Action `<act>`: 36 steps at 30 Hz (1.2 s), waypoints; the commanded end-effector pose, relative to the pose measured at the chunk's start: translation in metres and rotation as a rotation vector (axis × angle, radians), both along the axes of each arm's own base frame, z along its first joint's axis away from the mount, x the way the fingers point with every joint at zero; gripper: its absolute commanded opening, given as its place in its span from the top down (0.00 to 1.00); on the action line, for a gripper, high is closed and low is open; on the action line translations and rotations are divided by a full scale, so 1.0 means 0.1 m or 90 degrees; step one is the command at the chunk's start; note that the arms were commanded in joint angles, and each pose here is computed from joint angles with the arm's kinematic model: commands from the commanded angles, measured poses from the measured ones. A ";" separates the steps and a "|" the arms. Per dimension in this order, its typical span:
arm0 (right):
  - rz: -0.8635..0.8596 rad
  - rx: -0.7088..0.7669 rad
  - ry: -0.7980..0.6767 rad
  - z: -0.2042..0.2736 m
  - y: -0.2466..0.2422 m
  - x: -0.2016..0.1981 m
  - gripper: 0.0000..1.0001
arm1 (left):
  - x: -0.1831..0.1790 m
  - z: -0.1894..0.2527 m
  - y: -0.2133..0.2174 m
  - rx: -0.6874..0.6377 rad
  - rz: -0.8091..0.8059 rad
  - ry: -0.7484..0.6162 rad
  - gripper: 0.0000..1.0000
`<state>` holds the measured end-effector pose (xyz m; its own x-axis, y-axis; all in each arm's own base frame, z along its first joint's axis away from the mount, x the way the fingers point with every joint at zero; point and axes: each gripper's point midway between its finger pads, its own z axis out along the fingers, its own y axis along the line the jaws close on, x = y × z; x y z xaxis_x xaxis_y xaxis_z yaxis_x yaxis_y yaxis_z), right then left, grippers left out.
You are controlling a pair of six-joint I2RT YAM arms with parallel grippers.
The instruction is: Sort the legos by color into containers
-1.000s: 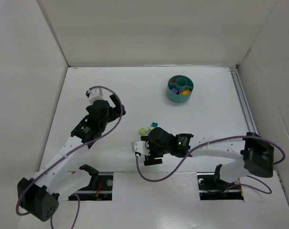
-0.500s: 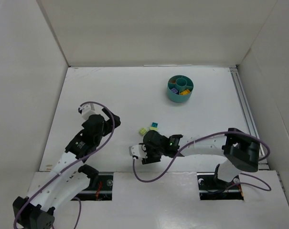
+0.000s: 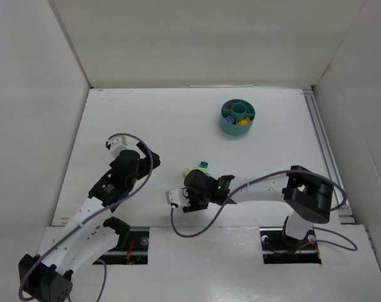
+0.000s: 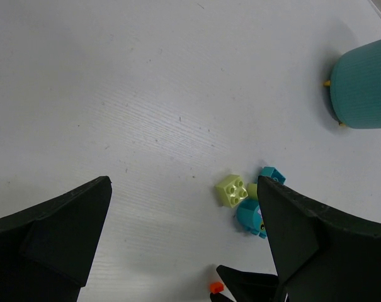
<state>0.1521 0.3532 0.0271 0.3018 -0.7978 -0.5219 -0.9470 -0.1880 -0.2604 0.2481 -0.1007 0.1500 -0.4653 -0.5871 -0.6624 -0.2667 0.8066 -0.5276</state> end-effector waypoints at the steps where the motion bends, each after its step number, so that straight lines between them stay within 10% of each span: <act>1: 0.007 0.017 0.017 0.02 0.05 0.08 0.54 | 0.03 0.05 -0.01 -0.009 -0.001 -0.021 0.00; 23: 0.032 -0.020 0.121 -0.21 -0.09 -0.05 0.76 | 0.02 0.05 -0.03 -0.011 -0.006 -0.020 0.00; 28: 0.006 -0.031 0.105 -0.22 -0.15 0.00 0.56 | 0.03 0.03 -0.03 -0.009 -0.006 -0.015 0.00; 36: -0.068 -0.033 0.143 -0.26 -0.36 0.06 0.54 | 0.03 0.00 -0.03 -0.006 -0.006 -0.010 0.00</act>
<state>0.1640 0.3542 0.0223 0.1999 -0.7755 -0.5989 -0.9798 -0.1602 -0.1195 0.2484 -0.1031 0.1504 -0.4708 -0.5870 -0.6586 -0.2586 0.8055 -0.5332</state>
